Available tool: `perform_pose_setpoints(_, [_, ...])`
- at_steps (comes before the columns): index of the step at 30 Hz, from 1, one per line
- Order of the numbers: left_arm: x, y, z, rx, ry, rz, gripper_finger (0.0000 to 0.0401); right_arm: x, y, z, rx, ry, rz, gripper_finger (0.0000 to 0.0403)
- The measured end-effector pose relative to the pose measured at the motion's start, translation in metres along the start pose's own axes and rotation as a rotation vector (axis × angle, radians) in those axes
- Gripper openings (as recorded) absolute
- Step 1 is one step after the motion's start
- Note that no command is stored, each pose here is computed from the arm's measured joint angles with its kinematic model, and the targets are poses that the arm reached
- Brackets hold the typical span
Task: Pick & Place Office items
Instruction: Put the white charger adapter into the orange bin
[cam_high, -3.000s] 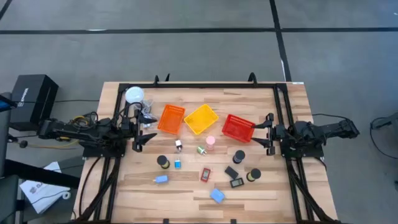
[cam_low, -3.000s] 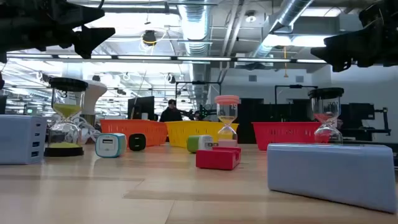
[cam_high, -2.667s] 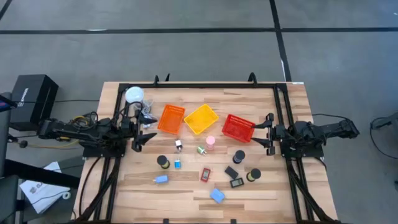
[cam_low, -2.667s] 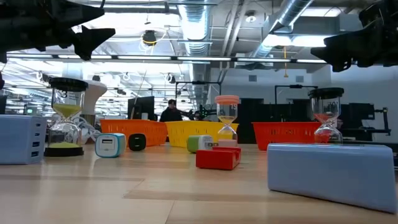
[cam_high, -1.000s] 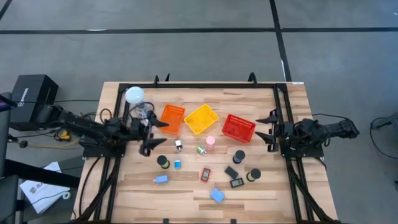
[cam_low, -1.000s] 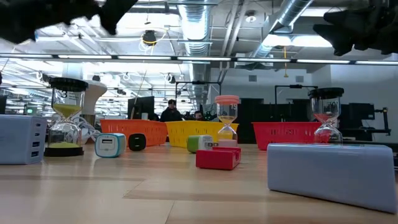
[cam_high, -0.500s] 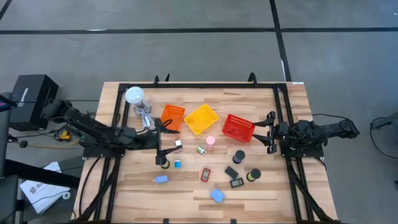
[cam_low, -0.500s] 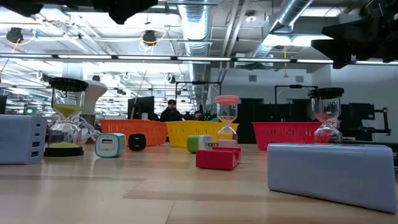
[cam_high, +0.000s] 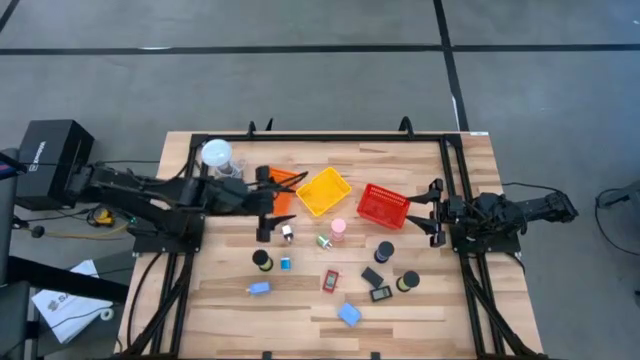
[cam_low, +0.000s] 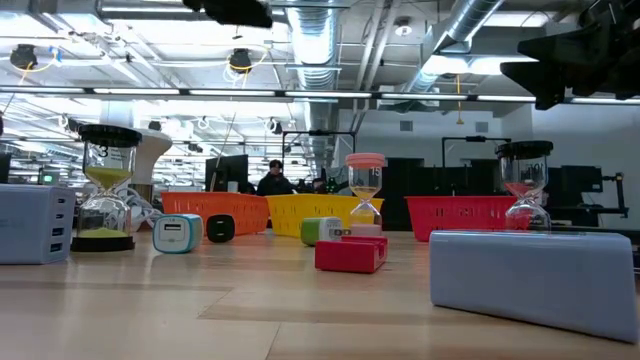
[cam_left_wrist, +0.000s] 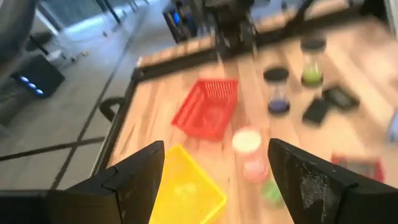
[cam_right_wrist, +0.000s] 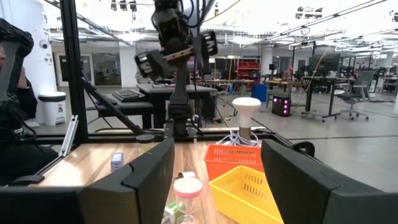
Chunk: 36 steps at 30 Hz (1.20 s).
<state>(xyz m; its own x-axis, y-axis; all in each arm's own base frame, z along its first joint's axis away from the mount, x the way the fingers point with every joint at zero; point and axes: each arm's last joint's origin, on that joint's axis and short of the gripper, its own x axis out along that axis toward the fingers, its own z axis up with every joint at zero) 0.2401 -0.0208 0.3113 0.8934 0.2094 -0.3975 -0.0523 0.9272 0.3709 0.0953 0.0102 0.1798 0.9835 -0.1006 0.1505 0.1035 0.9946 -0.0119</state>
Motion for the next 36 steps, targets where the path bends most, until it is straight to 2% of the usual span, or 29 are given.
perform_pose_setpoints(4, [0.016, 0.005, -0.013, 0.214, 0.117, -0.015, 0.0280, 0.000, 0.000, 0.000, -0.002, 0.000, 0.000, 0.0232])
perform_pose_setpoints(6, [0.026, 0.007, -0.021, 0.270, 0.166, -0.056, 0.0280, 0.000, 0.000, 0.000, -0.002, 0.000, 0.000, 0.0232])
perform_pose_setpoints(11, [0.050, 0.007, -0.041, 0.268, 0.263, -0.201, 0.0280, 0.000, 0.000, -0.001, 0.000, 0.008, 0.000, 0.0232])
perform_pose_setpoints(16, [0.069, 0.013, -0.060, 0.275, 0.392, -0.249, 0.0274, 0.000, 0.000, -0.002, 0.026, 0.017, 0.000, 0.0232])
perform_pose_setpoints(20, [0.080, 0.009, -0.071, 0.252, 0.444, -0.394, 0.0267, 0.000, 0.000, -0.002, 0.027, 0.018, 0.000, 0.0232])
perform_pose_setpoints(26, [0.093, -0.005, -0.090, 0.423, 0.540, -0.549, 0.0255, 0.000, 0.000, -0.002, 0.026, 0.019, -0.004, 0.0232])
perform_pose_setpoints(32, [0.108, -0.014, -0.112, 0.467, 0.675, -0.604, 0.0255, 0.000, 0.000, -0.002, 0.026, 0.021, -0.007, 0.0232])
perform_pose_setpoints(34, [0.112, -0.019, -0.117, 0.527, 0.683, -0.635, 0.0254, 0.000, 0.000, -0.002, 0.025, 0.022, -0.007, 0.0232])
perform_pose_setpoints(36, [0.115, -0.023, -0.117, 0.605, 0.689, -0.616, 0.0253, 0.000, 0.000, -0.003, 0.024, 0.026, -0.007, 0.0232])
